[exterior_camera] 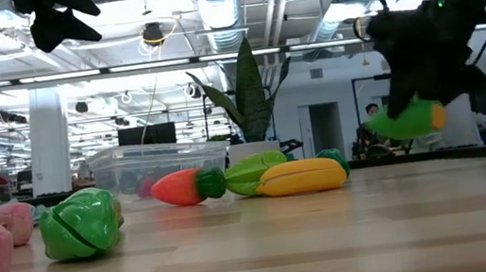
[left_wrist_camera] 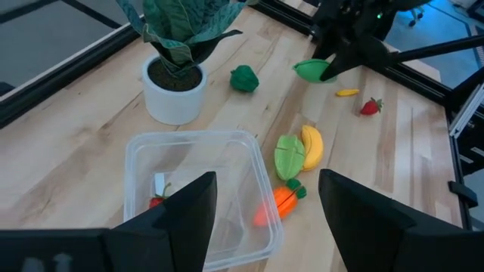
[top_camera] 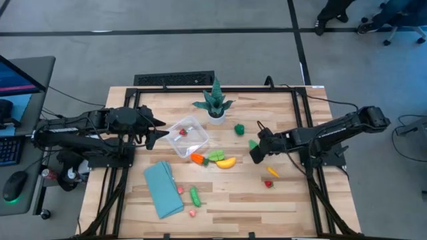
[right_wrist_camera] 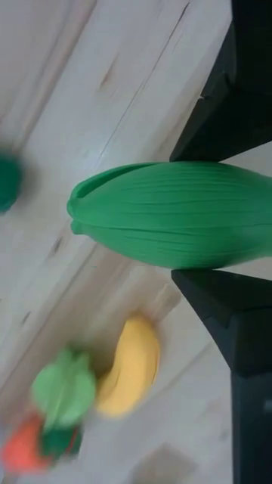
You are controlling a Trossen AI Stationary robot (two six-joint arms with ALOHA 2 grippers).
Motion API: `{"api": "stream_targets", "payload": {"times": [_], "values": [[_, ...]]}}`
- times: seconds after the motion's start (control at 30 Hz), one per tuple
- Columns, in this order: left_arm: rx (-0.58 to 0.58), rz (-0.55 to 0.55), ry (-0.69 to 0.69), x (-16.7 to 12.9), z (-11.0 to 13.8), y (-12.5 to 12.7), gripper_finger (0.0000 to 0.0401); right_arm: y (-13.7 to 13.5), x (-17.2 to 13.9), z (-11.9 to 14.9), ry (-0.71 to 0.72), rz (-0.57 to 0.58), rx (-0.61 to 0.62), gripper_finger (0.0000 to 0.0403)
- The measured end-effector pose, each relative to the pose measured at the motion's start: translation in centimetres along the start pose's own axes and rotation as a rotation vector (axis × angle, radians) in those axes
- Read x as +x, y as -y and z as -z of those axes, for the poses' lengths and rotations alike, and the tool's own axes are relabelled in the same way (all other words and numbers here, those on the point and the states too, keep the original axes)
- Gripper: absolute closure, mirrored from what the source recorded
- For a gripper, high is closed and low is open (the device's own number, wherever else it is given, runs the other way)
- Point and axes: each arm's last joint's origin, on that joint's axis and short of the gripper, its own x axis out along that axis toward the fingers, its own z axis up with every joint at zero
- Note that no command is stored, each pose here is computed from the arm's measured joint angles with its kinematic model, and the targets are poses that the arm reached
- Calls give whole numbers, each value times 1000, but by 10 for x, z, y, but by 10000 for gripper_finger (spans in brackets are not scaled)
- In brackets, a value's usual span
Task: Pick and placing Produce into tupperware
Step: Put the green corn into the transparent container
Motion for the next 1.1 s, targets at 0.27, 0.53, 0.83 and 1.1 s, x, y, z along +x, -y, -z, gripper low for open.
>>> {"api": "stream_targets", "payload": {"times": [0.27,0.53,0.83,1.1], "values": [[0,0,0,0,0,0,177,-14,-11,-11,116,-181,-23,190],[0,0,0,0,0,0,177,-28,-15,-20,217,-318,-50,190],[0,0,0,0,0,0,177,-36,-20,-27,294,-403,-69,189],[5,-33,16,0,0,-1,177,-51,-14,-34,403,-503,-119,190]]}}
